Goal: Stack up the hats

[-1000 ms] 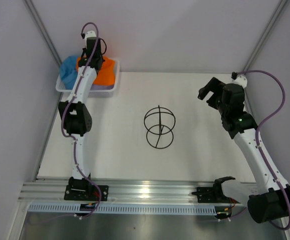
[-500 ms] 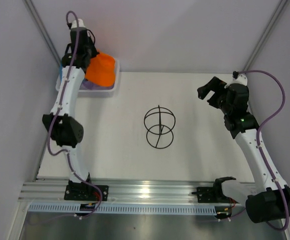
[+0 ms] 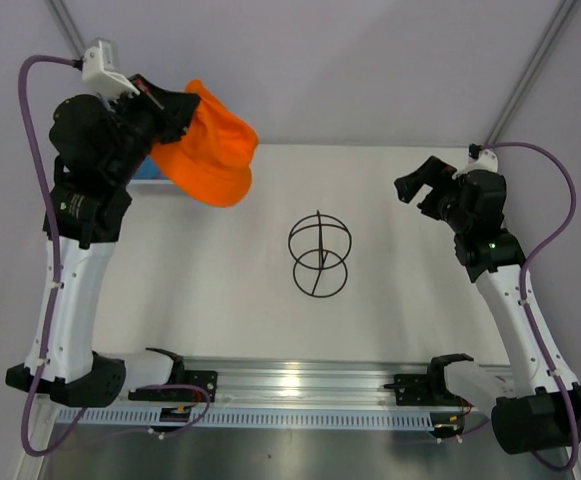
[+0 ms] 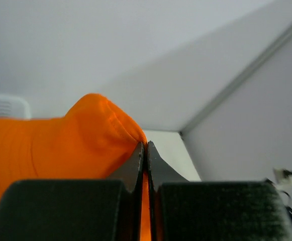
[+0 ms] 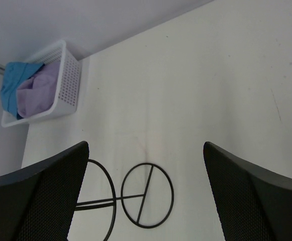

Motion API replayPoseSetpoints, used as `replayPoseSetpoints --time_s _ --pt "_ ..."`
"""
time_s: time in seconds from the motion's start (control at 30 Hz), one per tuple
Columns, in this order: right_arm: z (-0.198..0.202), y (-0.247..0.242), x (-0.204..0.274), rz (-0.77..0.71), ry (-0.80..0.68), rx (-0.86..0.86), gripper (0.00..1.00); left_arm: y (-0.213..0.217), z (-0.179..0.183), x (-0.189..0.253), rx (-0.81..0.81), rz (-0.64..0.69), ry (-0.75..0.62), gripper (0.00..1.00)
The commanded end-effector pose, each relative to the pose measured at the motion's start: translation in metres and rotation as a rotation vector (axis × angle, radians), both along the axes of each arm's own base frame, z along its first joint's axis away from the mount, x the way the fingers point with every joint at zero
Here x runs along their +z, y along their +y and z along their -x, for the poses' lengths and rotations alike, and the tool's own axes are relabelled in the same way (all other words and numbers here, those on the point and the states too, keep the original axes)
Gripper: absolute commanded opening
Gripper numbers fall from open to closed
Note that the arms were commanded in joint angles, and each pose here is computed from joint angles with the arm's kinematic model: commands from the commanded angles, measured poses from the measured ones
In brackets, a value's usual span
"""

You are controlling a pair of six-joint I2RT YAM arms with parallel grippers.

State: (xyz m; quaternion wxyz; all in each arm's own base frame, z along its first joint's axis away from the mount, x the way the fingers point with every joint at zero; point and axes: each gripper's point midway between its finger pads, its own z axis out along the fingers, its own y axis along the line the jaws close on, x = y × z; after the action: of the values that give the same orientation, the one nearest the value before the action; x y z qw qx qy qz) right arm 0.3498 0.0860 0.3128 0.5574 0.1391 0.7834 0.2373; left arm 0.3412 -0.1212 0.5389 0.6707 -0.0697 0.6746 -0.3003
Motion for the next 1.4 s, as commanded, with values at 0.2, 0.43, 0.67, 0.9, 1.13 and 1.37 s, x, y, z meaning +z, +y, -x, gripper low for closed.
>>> replayPoseSetpoints --time_s 0.2,0.43,0.67,0.9,1.13,1.37 --pt "0.023 -0.025 -0.025 -0.003 0.108 -0.046 1.0 -0.084 0.048 -0.004 -0.331 0.129 0.055 0.01" --pt "0.042 -0.045 -0.015 0.048 0.079 -0.123 1.0 -0.153 0.061 -0.013 -0.543 0.137 0.08 0.01" --pt "0.055 -0.059 -0.002 0.126 0.091 -0.152 1.0 -0.204 0.042 -0.043 -0.661 0.18 0.175 0.01" --pt "0.059 -0.071 0.02 0.179 0.036 -0.2 1.0 -0.229 0.053 -0.077 -0.669 0.098 0.241 0.01" --pt "0.059 -0.045 0.021 0.13 0.032 -0.06 1.0 -0.173 0.04 -0.148 -0.365 -0.105 0.273 0.01" --pt "0.058 -0.033 0.016 0.114 0.018 0.01 1.0 -0.148 0.051 -0.196 -0.282 -0.132 0.396 0.01"
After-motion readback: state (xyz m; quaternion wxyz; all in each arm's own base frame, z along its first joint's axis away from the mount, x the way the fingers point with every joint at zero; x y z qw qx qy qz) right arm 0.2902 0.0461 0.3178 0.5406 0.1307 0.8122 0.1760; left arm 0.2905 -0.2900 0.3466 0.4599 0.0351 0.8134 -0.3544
